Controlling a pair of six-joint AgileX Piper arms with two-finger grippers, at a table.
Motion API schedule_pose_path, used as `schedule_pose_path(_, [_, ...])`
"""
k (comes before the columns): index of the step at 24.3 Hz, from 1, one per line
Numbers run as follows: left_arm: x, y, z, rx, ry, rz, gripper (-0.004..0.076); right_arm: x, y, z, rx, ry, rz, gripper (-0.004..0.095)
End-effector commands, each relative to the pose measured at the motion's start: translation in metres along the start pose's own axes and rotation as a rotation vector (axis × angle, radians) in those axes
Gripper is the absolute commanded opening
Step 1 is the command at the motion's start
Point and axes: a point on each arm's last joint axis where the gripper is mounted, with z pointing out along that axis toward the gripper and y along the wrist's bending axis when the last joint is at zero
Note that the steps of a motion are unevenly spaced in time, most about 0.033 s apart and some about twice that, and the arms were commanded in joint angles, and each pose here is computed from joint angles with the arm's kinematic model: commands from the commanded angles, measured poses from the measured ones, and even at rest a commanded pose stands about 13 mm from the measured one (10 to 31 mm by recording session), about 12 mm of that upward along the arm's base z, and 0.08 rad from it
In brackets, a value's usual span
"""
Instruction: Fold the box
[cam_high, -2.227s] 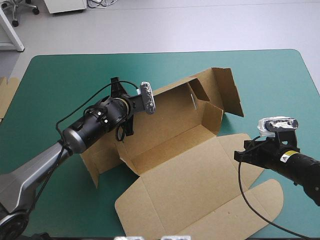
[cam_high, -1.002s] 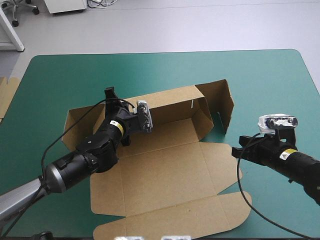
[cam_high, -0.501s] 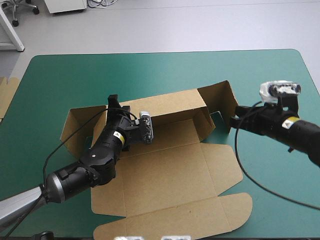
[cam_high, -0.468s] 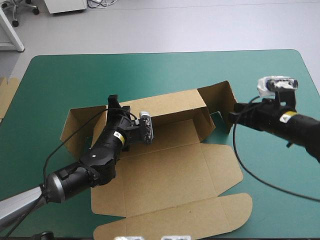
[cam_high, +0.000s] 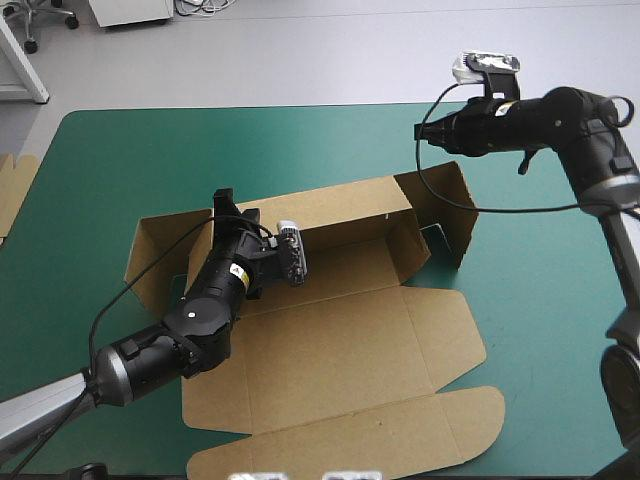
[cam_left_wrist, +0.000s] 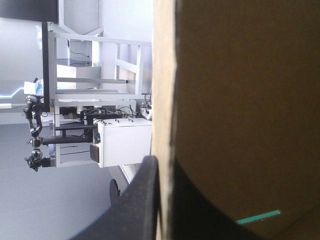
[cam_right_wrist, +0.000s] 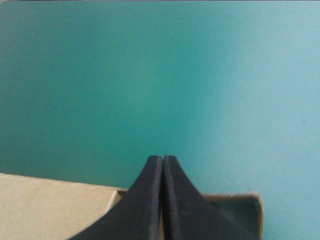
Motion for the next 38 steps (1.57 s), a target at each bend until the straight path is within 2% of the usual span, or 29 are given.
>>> schedule_pose_path(1, [-0.002,0.017,-0.007,-0.102,-0.024,-0.042,-0.0010,-0.021,0.000,-0.001,0.014,-0.038,-0.023,-0.0017])
schedule_pose_path(5, [-0.003,0.020,-0.008,-0.135,-0.033,-0.069,-0.0010,-0.019,-0.011,0.022,0.027,0.020,-0.017,-0.0017])
schedule_pose_path(11, [0.007,0.015,0.013,-0.111,0.033,-0.080,-0.0010,-0.006,-0.020,0.024,0.066,0.161,-0.003,-0.0017])
schedule_pose_path(16, [0.014,0.018,0.017,-0.112,0.049,-0.118,-0.0010,0.001,-0.026,0.015,0.033,0.243,0.032,-0.0017])
schedule_pose_path(19, [0.013,0.018,0.017,-0.106,0.038,-0.117,-0.0010,0.001,-0.019,0.015,-0.049,0.245,0.022,-0.0017])
schedule_pose_path(26, [0.012,0.016,0.017,-0.097,0.022,-0.132,-0.0010,0.020,-0.023,0.021,-0.045,0.310,0.026,-0.0017])
schedule_pose_path(29, [0.011,0.016,0.017,-0.095,0.018,-0.132,-0.0010,0.032,-0.024,0.022,-0.053,0.306,0.026,-0.0017])
schedule_pose_path(35, [0.011,0.016,0.017,-0.093,0.018,-0.143,-0.0010,0.051,-0.015,0.016,-0.145,0.265,-0.035,-0.0017])
schedule_pose_path(38, [0.011,0.016,0.017,-0.093,0.018,-0.143,-0.0010,0.060,-0.014,0.016,-0.163,0.265,-0.054,-0.0017])
